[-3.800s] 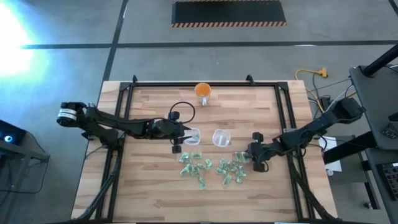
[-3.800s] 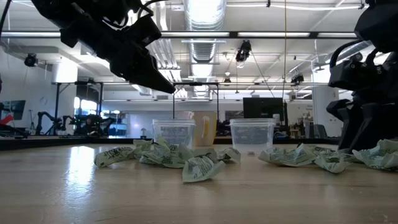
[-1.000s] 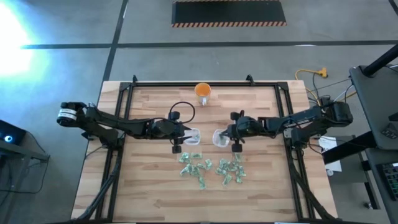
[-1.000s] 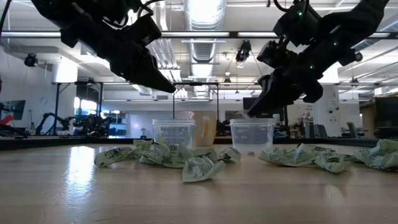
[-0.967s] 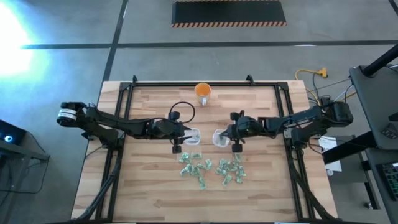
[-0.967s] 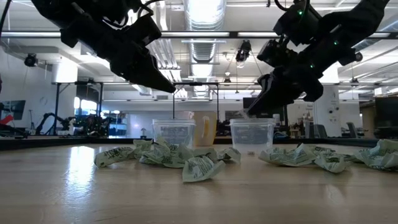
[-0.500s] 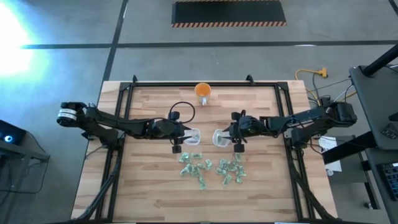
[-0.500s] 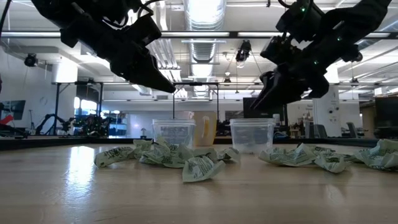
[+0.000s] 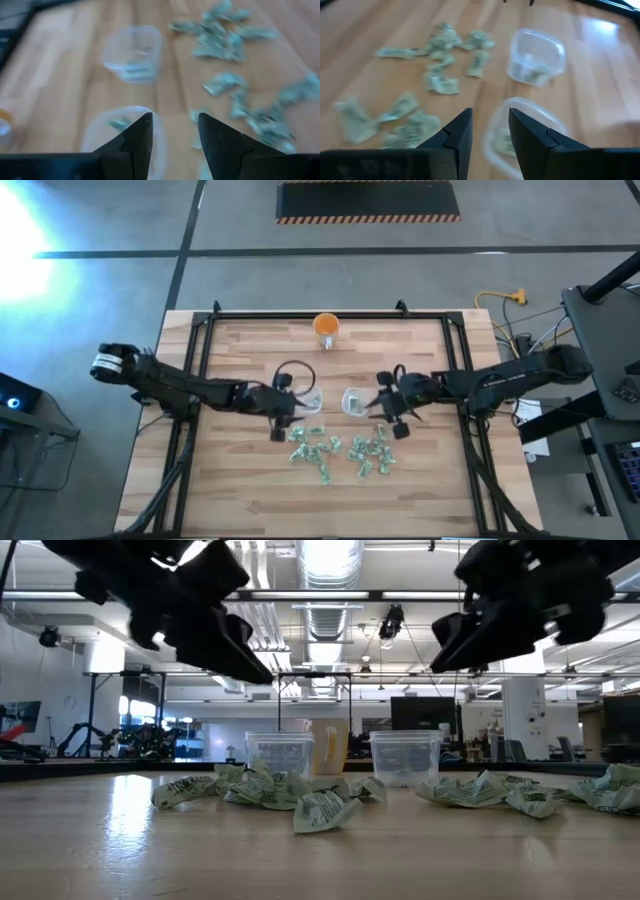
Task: Pick and place Stevia / Truvia into bins
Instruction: Put the green stevia packet into the left transparent container
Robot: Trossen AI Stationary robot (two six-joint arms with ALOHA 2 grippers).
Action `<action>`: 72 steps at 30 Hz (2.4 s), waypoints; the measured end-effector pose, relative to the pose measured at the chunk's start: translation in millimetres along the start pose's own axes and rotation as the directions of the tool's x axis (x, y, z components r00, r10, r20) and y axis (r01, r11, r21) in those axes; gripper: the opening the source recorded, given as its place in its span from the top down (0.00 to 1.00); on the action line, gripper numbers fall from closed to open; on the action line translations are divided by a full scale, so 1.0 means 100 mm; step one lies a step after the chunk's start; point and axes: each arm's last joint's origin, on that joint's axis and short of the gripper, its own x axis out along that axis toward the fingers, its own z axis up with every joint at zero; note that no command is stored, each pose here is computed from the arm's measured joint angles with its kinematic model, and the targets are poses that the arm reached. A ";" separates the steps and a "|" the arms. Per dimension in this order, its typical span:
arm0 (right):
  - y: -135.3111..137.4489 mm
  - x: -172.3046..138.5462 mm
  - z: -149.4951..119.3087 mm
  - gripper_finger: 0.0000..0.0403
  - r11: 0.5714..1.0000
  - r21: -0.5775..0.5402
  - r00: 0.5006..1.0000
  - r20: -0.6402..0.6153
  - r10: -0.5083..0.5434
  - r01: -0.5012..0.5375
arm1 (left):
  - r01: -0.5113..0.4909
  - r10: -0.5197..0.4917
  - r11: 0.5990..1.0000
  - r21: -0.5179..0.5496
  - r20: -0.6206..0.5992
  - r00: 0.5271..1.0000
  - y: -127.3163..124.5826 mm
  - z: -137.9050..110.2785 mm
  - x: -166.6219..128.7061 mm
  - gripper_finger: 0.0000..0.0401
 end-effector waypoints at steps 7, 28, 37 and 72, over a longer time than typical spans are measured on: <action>0.28 -0.02 0.02 0.75 0.997 -0.067 0.999 -0.017 -0.031 0.030 | -0.007 0.008 0.997 0.073 -0.017 1.000 -0.31 0.01 -0.06 0.65; 0.62 -0.28 0.12 0.83 0.998 -0.054 0.999 0.022 -0.038 0.039 | 0.069 -0.068 0.990 0.127 -0.006 0.998 -0.64 0.11 -0.21 0.65; 0.71 -0.30 0.21 0.83 0.948 -0.243 0.940 0.220 0.259 -0.204 | 0.089 -0.100 0.984 0.153 0.067 0.993 -0.65 0.18 -0.21 0.65; 0.56 -0.38 -0.05 0.83 0.975 0.127 0.977 -0.137 -0.165 0.183 | -0.037 0.040 0.999 0.017 -0.219 0.975 -0.70 -0.22 0.16 0.65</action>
